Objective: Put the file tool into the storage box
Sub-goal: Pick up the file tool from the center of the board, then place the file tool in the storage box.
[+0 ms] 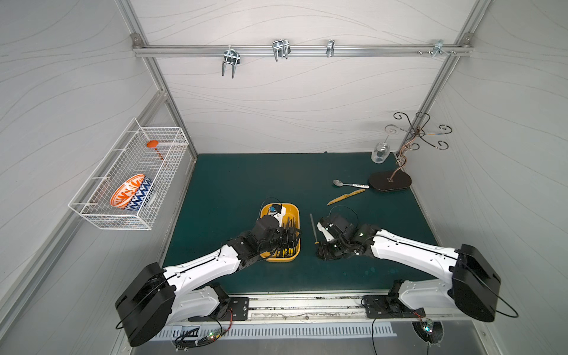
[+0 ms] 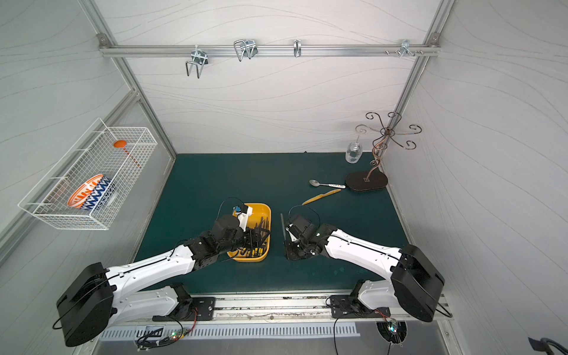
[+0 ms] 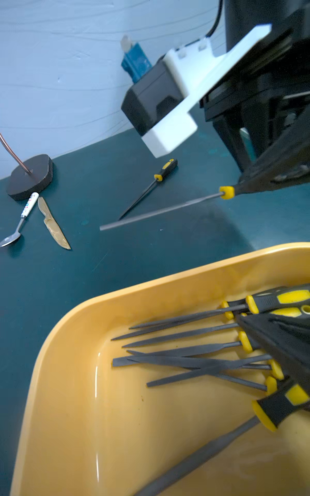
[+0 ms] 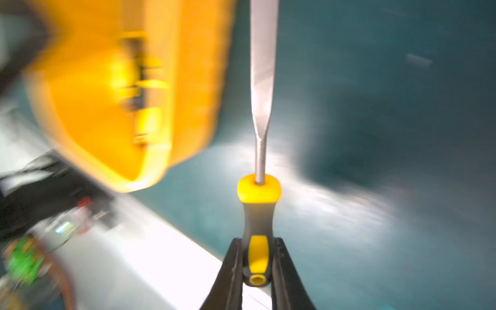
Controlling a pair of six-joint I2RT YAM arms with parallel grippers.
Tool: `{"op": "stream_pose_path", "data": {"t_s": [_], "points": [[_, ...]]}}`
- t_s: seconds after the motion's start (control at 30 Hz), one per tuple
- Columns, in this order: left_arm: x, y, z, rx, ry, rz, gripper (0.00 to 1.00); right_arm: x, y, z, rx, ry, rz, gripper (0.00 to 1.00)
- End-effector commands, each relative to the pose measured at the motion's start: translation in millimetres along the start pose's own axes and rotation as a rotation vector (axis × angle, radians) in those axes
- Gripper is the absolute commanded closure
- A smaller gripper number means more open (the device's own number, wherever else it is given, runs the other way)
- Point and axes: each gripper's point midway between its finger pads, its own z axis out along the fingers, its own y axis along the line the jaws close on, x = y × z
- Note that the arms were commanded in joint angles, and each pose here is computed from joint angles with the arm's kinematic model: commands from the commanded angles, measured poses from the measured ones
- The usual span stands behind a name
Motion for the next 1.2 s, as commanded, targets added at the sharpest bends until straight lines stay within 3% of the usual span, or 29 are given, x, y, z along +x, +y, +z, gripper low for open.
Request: {"op": "stream_pose_path", "data": {"t_s": [0.0,0.23,0.3,0.43,0.5,0.53,0.6,0.73,0.87,0.97,1.13,1.17], "points": [[-12,-18,-4,0.076,-0.051,0.017,0.24,-6,49,-8,-0.162,-0.008,-0.132,0.95],[-12,-17,-4,0.075,-0.05,0.017,0.25,-15,86,-14,-0.233,-0.01,-0.22,0.94],[-11,-16,-4,0.073,-0.047,0.016,0.3,-19,90,-18,-0.236,-0.026,-0.226,0.94],[-9,-17,-2,0.079,-0.035,0.016,0.83,-26,90,-22,-0.21,-0.05,-0.229,0.93],[-7,-16,0,0.075,-0.027,0.016,0.98,-27,89,-21,-0.199,-0.049,-0.226,0.92],[-6,-15,1,0.068,-0.023,0.015,1.0,-27,88,-20,-0.195,-0.047,-0.223,0.92],[-7,-13,2,0.056,-0.023,0.017,1.0,-26,85,-18,-0.184,-0.041,-0.214,0.89],[-8,10,0,-0.069,-0.042,0.029,1.0,-26,78,-15,-0.144,-0.041,-0.195,0.71],[-8,52,-7,-0.308,-0.047,0.053,1.0,-26,75,-14,-0.136,-0.042,-0.191,0.69],[-4,71,-9,-0.417,-0.021,0.064,0.93,-26,75,-13,-0.135,-0.043,-0.19,0.69],[2,76,-3,-0.44,0.009,0.055,0.45,-24,71,-15,-0.123,-0.05,-0.183,0.69],[2,75,-2,-0.436,0.012,0.053,0.41,-24,69,-16,-0.118,-0.053,-0.179,0.69]]}}
